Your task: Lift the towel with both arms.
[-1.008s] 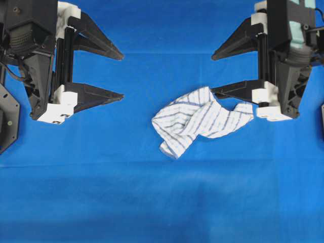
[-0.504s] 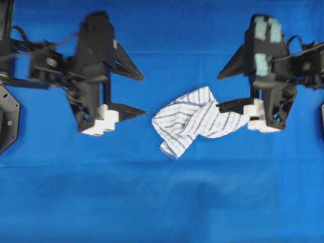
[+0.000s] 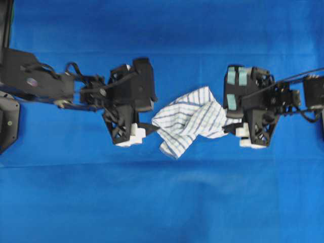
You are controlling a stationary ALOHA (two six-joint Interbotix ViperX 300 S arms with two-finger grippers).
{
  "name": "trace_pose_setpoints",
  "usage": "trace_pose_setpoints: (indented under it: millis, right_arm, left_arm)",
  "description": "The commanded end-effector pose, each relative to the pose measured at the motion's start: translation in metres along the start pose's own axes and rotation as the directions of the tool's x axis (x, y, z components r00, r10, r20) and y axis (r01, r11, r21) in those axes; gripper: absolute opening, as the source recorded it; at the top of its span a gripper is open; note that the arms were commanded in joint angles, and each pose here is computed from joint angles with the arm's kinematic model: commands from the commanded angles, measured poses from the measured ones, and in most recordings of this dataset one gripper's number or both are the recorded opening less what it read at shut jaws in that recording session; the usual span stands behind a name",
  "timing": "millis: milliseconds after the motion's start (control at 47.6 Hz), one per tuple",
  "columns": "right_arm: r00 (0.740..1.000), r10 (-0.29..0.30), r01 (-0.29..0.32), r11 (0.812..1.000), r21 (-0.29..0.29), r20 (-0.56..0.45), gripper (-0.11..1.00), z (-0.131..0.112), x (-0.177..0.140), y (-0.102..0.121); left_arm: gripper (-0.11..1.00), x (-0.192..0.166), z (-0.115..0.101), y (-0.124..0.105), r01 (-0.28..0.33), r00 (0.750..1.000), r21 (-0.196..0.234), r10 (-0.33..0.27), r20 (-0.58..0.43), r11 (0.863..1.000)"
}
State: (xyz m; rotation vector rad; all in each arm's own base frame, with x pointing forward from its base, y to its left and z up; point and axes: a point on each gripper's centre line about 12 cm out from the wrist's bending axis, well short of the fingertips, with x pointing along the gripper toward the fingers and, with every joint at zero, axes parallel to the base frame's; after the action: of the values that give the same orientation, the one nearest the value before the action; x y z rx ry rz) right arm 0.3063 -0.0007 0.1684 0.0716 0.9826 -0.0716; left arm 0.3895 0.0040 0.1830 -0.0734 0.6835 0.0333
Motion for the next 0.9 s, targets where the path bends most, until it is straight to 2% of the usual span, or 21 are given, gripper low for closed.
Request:
trace_pose_setpoints:
  millis: [0, 147, 399, 651, 735, 819, 882]
  right_arm:
    - [1.0, 0.009, -0.009, 1.0, 0.001, 0.007, 0.68, -0.006, 0.01, 0.002]
    - [0.999, 0.007, -0.007, 1.0, 0.004, -0.037, 0.68, -0.021, 0.033, 0.001]
    - [0.999, 0.008, -0.008, 1.0, 0.011, -0.042, 0.68, -0.028, 0.055, -0.002]
    - [0.999, 0.0, 0.002, 1.0, 0.028, -0.052, 0.66, -0.03, 0.066, -0.008]
    - [0.999, 0.0, 0.002, 1.0, 0.028, -0.044, 0.63, -0.029, 0.066, -0.008]
    - [0.999, 0.001, 0.001, 1.0, 0.029, -0.045, 0.54, -0.029, 0.066, -0.008]
    - [0.999, 0.0, 0.002, 1.0, 0.028, -0.044, 0.41, -0.029, 0.066, -0.008]
  left_arm:
    - [0.92, 0.012, -0.003, -0.001, 0.003, 0.999, 0.002, -0.003, 0.034, 1.0]
    - [0.92, 0.036, -0.02, 0.0, 0.002, 1.0, 0.001, -0.002, 0.021, 1.0]
    - [0.92, 0.06, -0.045, 0.002, -0.003, 0.999, 0.0, 0.003, -0.034, 1.0]
    - [0.89, 0.063, -0.048, 0.001, -0.002, 0.999, -0.006, 0.002, -0.048, 1.0]
    - [0.77, 0.063, -0.049, 0.001, -0.003, 0.999, -0.007, 0.002, -0.054, 1.0]
    - [0.55, 0.062, -0.05, 0.001, -0.003, 0.998, -0.006, 0.002, -0.058, 1.0]
    - [0.36, 0.062, -0.051, 0.001, -0.003, 0.998, -0.002, 0.003, -0.061, 1.0]
